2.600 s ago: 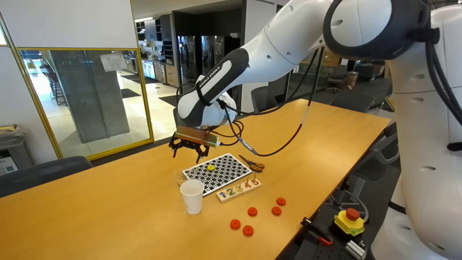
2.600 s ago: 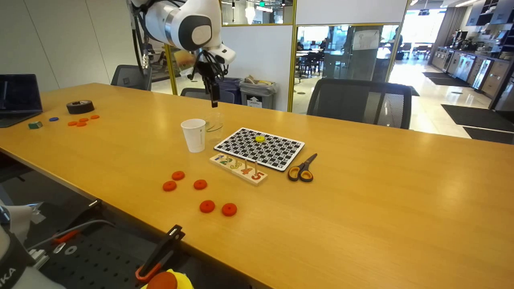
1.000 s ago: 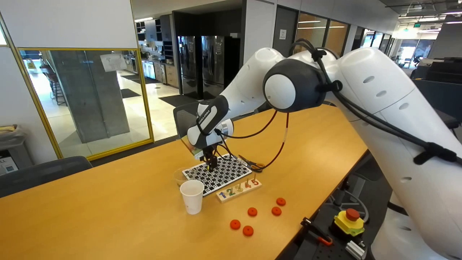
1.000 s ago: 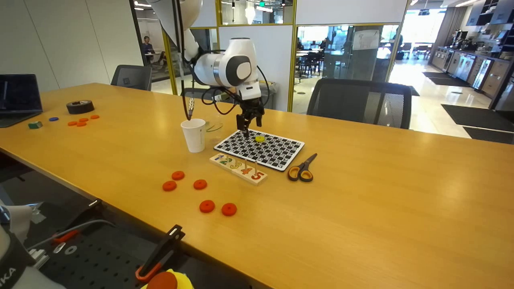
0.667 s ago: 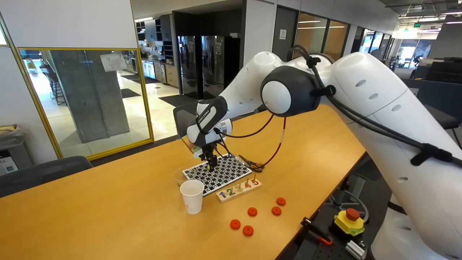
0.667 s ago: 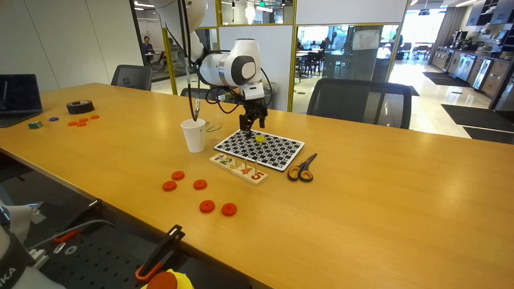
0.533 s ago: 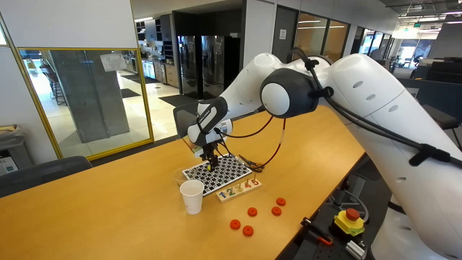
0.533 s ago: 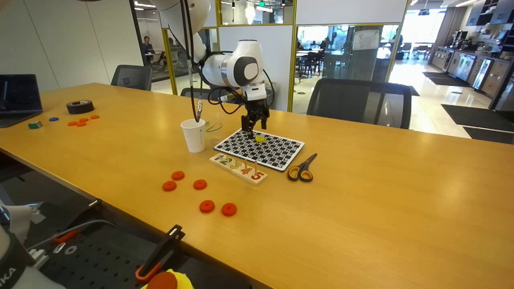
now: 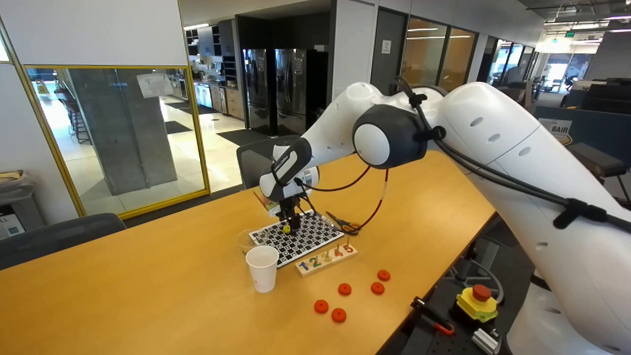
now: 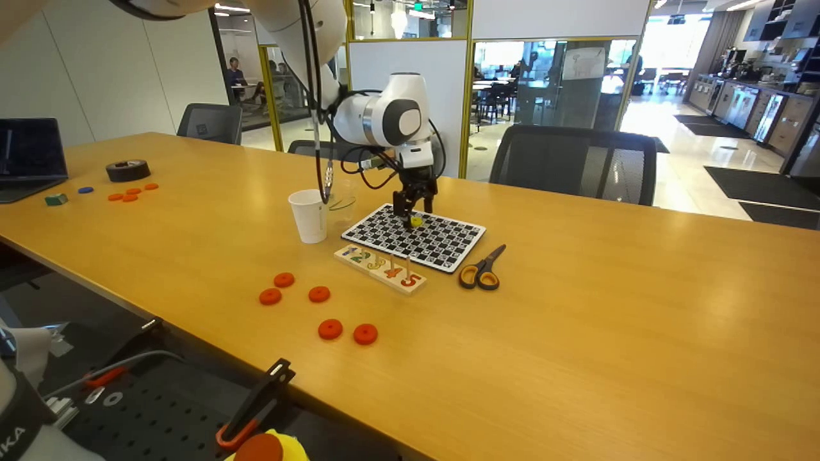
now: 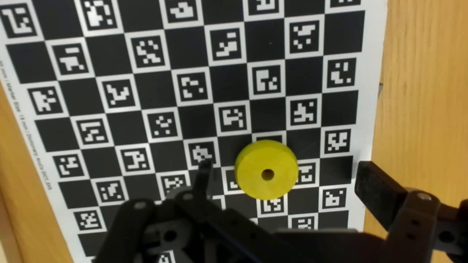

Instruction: Put the round yellow blocks in the white cup then put the round orange blocks in the clear cup respectively one at a time

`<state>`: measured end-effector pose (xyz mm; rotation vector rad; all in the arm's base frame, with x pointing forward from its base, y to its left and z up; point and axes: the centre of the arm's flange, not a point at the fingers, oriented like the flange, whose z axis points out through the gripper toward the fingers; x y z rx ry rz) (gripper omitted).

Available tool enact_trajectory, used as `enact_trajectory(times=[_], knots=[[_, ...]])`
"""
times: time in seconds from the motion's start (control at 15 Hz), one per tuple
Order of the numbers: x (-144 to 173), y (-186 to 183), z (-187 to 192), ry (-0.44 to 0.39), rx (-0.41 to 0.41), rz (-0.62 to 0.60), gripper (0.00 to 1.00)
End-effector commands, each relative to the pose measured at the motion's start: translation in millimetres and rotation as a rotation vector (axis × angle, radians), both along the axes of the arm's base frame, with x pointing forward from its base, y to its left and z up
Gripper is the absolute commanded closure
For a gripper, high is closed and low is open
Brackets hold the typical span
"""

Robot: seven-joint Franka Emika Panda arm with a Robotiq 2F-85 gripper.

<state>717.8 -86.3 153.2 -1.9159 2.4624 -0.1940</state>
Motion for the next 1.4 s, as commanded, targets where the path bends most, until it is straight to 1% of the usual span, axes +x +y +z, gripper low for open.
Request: enact_trajectory(times=[0.0, 0.07, 0.13, 0.2, 0.4, 0.53, 0.6, 0.67, 0.8, 0.87, 1.07, 1.2, 1.33], knots=[[16, -4, 2, -0.001, -0.008, -0.001, 0.0], [15, -4, 2, -0.005, -0.006, -0.004, 0.25], [15, -4, 2, -0.005, -0.005, -0.006, 0.26], [14, -4, 3, -0.005, -0.006, -0.006, 0.32], [13, -3, 10, -0.005, -0.006, -0.002, 0.57], [11, -1, 12, 0.002, -0.006, 0.001, 0.7], [10, -1, 13, 0.009, -0.004, 0.001, 0.79], [8, 0, 15, 0.01, -0.003, 0.002, 0.83], [1, 5, 17, 0.017, -0.01, 0.02, 0.82], [-5, 10, 21, 0.024, 0.014, 0.056, 0.82], [-23, 33, 37, 0.018, 0.036, 0.155, 0.82], [-36, 48, 55, 0.013, 0.013, 0.186, 0.82], [-49, 58, 78, 0.001, -0.019, 0.188, 0.82]])
